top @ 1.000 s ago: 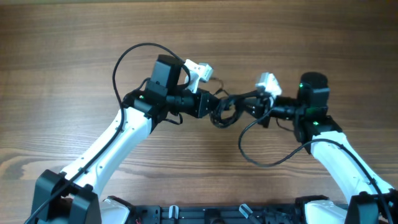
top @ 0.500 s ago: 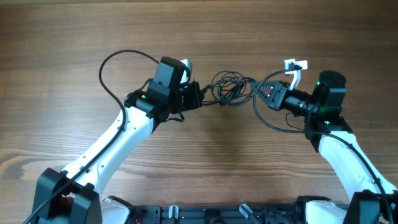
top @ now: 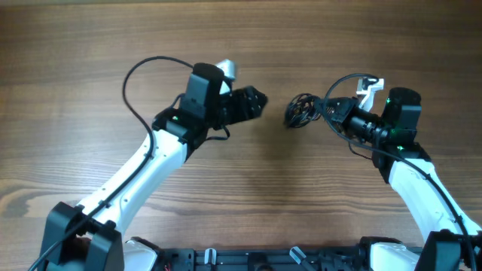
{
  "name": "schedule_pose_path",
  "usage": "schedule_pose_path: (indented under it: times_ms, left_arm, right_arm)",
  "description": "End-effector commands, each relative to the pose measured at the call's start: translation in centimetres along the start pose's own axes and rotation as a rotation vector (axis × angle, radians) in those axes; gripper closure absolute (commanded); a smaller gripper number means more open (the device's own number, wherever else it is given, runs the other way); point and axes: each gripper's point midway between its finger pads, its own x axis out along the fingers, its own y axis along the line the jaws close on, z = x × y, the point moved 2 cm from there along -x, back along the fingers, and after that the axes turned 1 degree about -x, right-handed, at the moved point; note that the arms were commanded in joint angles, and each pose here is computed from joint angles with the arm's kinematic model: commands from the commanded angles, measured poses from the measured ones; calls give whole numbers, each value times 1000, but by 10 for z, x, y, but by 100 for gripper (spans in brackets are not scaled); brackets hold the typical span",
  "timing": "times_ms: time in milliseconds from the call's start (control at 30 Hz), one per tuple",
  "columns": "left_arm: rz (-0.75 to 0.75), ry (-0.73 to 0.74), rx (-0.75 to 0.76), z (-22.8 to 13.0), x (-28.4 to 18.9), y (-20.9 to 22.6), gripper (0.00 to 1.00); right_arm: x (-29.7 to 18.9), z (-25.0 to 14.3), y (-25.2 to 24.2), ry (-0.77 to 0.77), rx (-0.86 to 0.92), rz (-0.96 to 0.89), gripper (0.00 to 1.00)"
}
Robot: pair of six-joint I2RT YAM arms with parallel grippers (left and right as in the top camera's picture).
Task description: Untangle cables
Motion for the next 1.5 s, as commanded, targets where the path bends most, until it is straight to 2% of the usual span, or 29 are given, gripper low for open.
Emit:
schedule_pose_path:
  times_ms: [0, 67, 200, 367, 533, 600, 700, 800, 933, 1033, 1133, 1233, 1300, 1467]
  left_arm:
    - [-81, 100, 246, -31, 10, -22, 34]
    - [-92, 129, 484, -51, 15, -33, 38]
    - [103, 29, 580, -41, 21, -18, 43]
    - [119, 50, 757, -44, 21, -14, 52]
    - [55, 125, 771, -59, 20, -17, 62]
    - [53, 169, 779, -67, 19, -12, 62]
    - [52, 202, 766, -73, 18, -9, 58]
    - [-54, 246, 756, -85, 16, -21, 49]
    - [-51, 250, 754, -85, 20, -19, 50]
    - [-48, 257, 751, -86, 30, -15, 57]
    - [-64, 223, 765, -80, 38, -18, 73]
    - [-47, 177, 780, -71, 40, -20, 96]
    - [-23, 163, 782, -67, 40, -17, 96]
    - [-22, 108, 770, -51, 27, -21, 96]
  right_arm:
    - [-1, 0, 11, 23, 155, 36, 96]
    - [-1, -4, 14, 53, 211, 53, 96]
    - [-3, -12, 20, 113, 246, 87, 96]
    - [-5, -21, 28, 181, 261, 126, 96]
    - [-5, -23, 29, 200, 282, 135, 96]
    - [-6, -22, 30, 194, 274, 139, 96]
    - [-6, -21, 32, 190, 283, 142, 95]
    - [-6, -20, 32, 189, 278, 146, 95]
    - [-7, -22, 37, 214, 295, 167, 95]
    - [-8, -25, 40, 235, 309, 177, 95]
    - [-9, -28, 42, 261, 308, 189, 95]
    - [-9, -29, 42, 267, 304, 192, 95]
    - [-9, -28, 42, 260, 302, 189, 94]
    - [-4, -18, 22, 150, 267, 99, 86]
